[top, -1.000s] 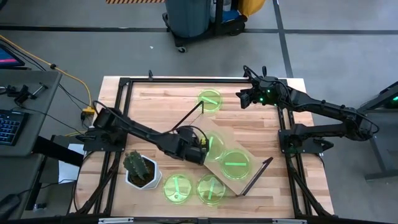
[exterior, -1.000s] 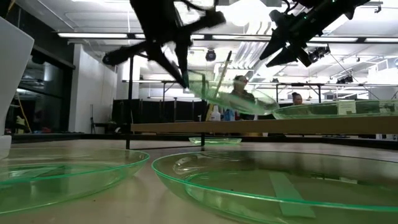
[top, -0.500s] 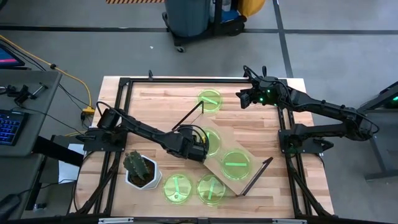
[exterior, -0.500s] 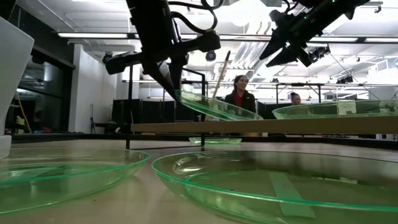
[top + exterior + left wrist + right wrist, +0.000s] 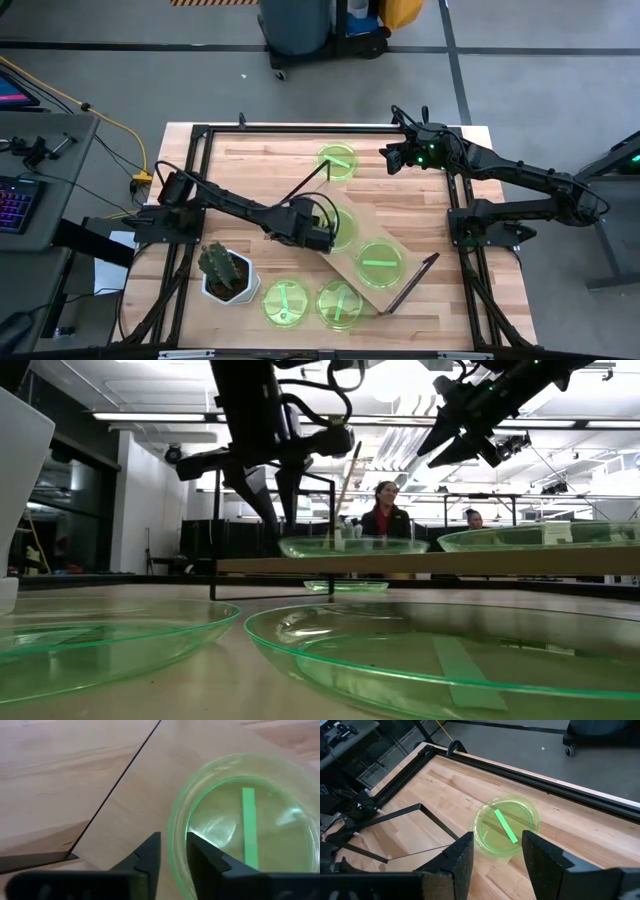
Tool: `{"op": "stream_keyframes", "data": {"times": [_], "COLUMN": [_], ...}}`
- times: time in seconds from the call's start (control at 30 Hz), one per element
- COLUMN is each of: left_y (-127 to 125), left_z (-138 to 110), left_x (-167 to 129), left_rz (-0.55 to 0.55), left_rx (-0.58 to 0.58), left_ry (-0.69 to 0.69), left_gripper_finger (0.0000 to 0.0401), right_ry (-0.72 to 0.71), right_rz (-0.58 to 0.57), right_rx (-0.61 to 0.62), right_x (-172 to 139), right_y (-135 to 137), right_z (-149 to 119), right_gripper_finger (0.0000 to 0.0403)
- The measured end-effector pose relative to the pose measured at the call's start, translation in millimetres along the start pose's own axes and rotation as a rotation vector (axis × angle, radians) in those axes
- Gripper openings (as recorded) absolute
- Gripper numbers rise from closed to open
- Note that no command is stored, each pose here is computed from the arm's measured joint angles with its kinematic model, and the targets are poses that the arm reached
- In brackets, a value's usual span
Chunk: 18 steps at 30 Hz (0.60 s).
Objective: Place and stack plates onto a shelf
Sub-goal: Put the top left transparent green plate on the shelf, then stack the top center transparent green plate on top of the left transparent green plate on the shelf
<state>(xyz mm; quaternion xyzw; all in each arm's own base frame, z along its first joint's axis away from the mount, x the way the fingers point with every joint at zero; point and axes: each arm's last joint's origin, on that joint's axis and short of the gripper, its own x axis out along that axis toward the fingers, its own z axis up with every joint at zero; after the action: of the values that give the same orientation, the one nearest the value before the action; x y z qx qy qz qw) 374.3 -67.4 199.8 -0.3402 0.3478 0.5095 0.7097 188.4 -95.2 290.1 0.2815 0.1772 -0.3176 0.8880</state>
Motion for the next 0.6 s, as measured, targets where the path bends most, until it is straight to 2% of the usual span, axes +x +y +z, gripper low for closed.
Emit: {"op": "stream_keyframes", "data": {"times": [0.2,0.3,0.43,0.6], "left_y": [-0.2,-3.1,-4.1,7.6], "left_z": [12.7,22.1,34.1,60.6], "left_x": [-7.2,-18.3,-34.5,-59.3], "left_rz": [-0.055,-0.145,-0.261,-0.343], "left_rx": [0.063,0.122,0.222,0.308], "left_ry": [0.052,0.066,0.092,0.056], "left_gripper_finger": [0.0135,0.0151,0.0160,0.0161], "right_ry": [0.000,-0.001,0.010,0.028], "right_rz": [0.001,0.001,0.029,0.066], "right_rx": [0.007,0.008,0.033,0.047], "right_x": [-0.1,-0.1,-0.2,-0.3], "right_y": [0.1,0.1,1.0,2.2], "right_z": [0.0,0.1,0.1,0.0], "right_gripper_finger": [0.0151,0.0151,0.0151,0.0151]}}
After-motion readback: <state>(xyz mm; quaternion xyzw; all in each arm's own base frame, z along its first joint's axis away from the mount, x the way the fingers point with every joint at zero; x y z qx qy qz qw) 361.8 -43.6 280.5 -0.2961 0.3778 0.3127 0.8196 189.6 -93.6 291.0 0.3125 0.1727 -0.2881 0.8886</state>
